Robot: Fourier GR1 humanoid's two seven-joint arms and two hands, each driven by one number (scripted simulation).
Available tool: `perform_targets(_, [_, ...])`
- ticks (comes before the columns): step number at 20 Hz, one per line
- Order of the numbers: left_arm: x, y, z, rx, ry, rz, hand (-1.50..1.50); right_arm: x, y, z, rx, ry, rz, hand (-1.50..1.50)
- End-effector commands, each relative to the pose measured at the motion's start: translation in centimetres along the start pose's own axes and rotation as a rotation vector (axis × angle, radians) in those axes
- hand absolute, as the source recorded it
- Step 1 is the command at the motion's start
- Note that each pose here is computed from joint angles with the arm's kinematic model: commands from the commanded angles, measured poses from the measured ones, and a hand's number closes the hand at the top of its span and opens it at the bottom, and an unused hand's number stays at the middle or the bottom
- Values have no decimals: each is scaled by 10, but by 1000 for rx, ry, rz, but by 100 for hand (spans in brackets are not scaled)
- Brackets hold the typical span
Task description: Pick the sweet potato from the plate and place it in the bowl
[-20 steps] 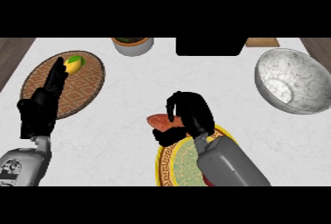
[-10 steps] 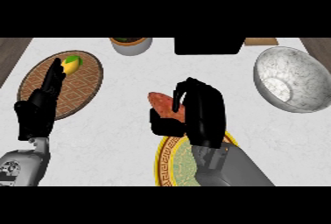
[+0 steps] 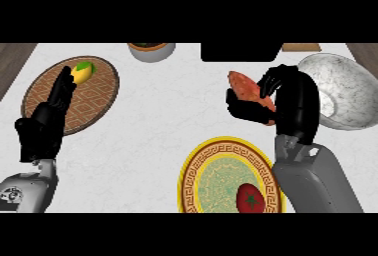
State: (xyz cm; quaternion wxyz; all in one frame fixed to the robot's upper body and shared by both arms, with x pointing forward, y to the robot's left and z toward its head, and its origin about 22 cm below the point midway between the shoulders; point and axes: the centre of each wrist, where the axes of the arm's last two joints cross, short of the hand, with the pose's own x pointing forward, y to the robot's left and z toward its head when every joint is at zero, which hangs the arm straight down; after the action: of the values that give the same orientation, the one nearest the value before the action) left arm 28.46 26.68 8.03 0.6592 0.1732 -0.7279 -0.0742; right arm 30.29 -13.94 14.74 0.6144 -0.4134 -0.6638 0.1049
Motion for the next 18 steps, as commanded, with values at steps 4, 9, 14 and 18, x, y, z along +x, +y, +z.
perform_targets(4, [5, -11, -9, 12, -11, -1, 0, -67, -45, -61, -142, 7, -86, 150])
perform_targets(9, [-4, -4, -13, 7, -3, -8, 0, -111, -38, -82, -216, 15, 95, 150])
perform_targets(14, [-5, -8, -7, -12, -26, -8, 0, -157, -74, -127, -290, 61, 304, 150])
perform_targets(18, [13, -18, -16, -11, -28, 0, 0, -198, -75, -137, -298, 58, 384, 150])
